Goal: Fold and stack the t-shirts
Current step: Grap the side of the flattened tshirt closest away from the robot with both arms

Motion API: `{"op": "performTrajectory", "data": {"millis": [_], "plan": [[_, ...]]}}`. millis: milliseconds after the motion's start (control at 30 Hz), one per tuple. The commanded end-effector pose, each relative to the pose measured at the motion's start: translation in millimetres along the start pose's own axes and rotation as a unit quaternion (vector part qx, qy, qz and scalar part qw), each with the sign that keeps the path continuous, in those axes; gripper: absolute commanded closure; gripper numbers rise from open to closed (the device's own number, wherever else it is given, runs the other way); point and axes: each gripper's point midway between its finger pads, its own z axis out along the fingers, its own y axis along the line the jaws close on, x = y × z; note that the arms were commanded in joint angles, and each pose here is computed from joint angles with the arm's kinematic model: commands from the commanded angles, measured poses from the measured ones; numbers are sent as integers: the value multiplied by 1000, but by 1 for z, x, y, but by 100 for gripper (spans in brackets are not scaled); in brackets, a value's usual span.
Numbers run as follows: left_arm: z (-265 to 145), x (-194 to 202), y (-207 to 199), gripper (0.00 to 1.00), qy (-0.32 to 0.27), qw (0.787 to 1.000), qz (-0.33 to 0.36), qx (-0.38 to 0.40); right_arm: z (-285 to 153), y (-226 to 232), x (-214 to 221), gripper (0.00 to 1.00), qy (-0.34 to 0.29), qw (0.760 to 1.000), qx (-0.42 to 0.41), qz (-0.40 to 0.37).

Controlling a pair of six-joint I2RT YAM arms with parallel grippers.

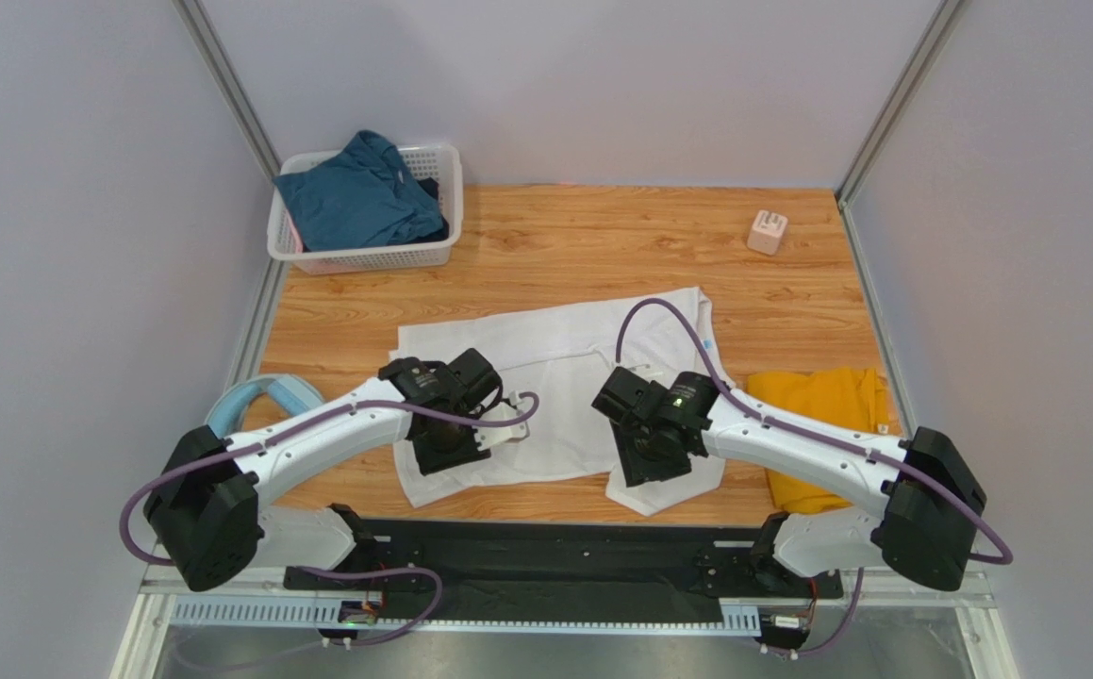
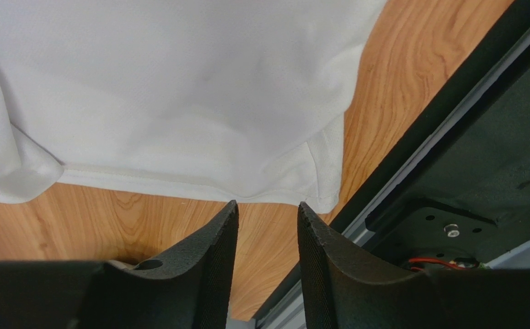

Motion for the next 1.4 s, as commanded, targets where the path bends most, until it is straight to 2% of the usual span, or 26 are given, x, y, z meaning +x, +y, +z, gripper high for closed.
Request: {"op": "performTrajectory", "data": {"millis": [0,133,300,467,700,900,1033,1133,1233,1367], "plan": [[-4,6,-5,57,42,998,36,-3,8,-1,2,53,-3,1000,11,18],[5,21,-13,60,86,995,50,14,10,-3,4,53,-2,1000,14,19],[11,23,-22,60,85,995,46,32,13,-9,8,53,-5,999,20,28],[16,24,-12,60,93,994,53,7,25,-13,23,52,14,999,23,40],[38,8,-21,61,96,993,42,46,17,-7,16,49,-5,993,-21,113],[50,6,-22,62,99,993,44,52,6,-40,7,48,-28,975,-23,218],[52,7,-23,62,97,993,43,53,8,-70,12,48,-29,965,28,258],[51,10,-24,60,96,993,41,51,14,-78,14,47,-18,962,47,269],[47,15,-21,53,91,994,44,36,20,-83,15,46,-8,958,60,279],[40,15,-17,44,71,996,51,17,23,-81,14,39,5,959,52,278]]}}
